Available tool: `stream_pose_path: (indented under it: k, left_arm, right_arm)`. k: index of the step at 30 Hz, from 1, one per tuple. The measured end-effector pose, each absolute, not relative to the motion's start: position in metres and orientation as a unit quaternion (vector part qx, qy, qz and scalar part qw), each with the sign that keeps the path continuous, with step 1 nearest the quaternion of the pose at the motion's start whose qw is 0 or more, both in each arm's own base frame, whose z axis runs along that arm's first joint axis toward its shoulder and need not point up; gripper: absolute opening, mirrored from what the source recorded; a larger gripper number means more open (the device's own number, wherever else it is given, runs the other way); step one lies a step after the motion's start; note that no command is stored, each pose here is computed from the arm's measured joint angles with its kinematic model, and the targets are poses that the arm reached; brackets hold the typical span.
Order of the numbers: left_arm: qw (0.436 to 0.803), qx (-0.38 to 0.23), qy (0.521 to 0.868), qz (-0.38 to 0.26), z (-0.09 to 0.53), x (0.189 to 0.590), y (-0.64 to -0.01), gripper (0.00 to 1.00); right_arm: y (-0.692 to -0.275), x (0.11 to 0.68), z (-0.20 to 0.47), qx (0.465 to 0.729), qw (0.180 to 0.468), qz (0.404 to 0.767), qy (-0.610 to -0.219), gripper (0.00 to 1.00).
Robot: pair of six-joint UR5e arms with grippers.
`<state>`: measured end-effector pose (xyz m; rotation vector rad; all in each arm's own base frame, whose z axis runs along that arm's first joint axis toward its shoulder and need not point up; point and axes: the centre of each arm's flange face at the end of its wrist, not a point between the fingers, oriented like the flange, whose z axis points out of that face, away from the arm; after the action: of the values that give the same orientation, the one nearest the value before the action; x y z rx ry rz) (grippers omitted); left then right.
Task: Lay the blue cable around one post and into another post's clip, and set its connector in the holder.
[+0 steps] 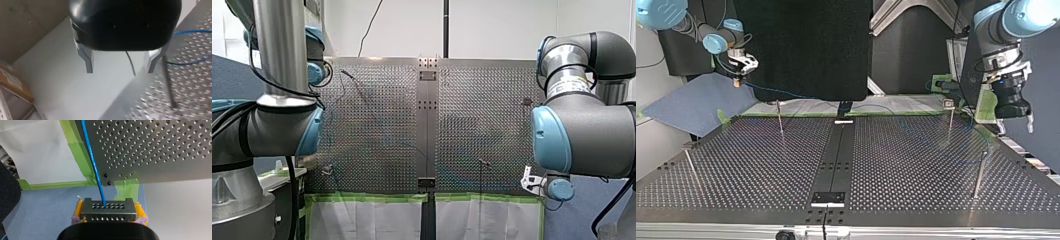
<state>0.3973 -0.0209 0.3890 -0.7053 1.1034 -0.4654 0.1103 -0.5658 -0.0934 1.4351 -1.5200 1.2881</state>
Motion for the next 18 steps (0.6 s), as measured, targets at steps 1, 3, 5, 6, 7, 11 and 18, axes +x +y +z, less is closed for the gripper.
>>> stream_pose_path:
  k: [1,3,5,6,7,11,18]
  left_arm:
    - [0.774,-0.323,0.504,-0.209,0.398,0.396,-0.021,1.00]
    - [0.781,-0.319,0.498,-0.200,0.411,0.392,-0.022,1.00]
    - [0.790,-0.316,0.491,-0.190,0.426,0.389,-0.022,1.00]
    - [0.793,-0.316,0.487,-0.185,0.432,0.387,-0.022,1.00]
    - [0.797,-0.314,0.484,-0.178,0.440,0.385,-0.021,0.98]
    - [0.807,-0.308,0.479,-0.159,0.462,0.380,-0.022,0.93]
    - [0.818,-0.291,0.477,-0.136,0.497,0.372,-0.028,0.89]
  right_arm:
    - [-0.565,0.112,-0.093,0.556,0.337,0.493,-0.578,0.00]
    - [-0.565,0.113,-0.093,0.562,0.338,0.493,-0.572,0.00]
    - [-0.565,0.114,-0.093,0.566,0.339,0.492,-0.567,0.00]
    - [-0.565,0.114,-0.093,0.567,0.339,0.492,-0.566,0.00]
    - [-0.565,0.114,-0.092,0.568,0.339,0.492,-0.566,0.00]
    - [-0.565,0.115,-0.092,0.569,0.339,0.493,-0.564,0.00]
    - [-0.565,0.117,-0.092,0.570,0.337,0.493,-0.565,0.00]
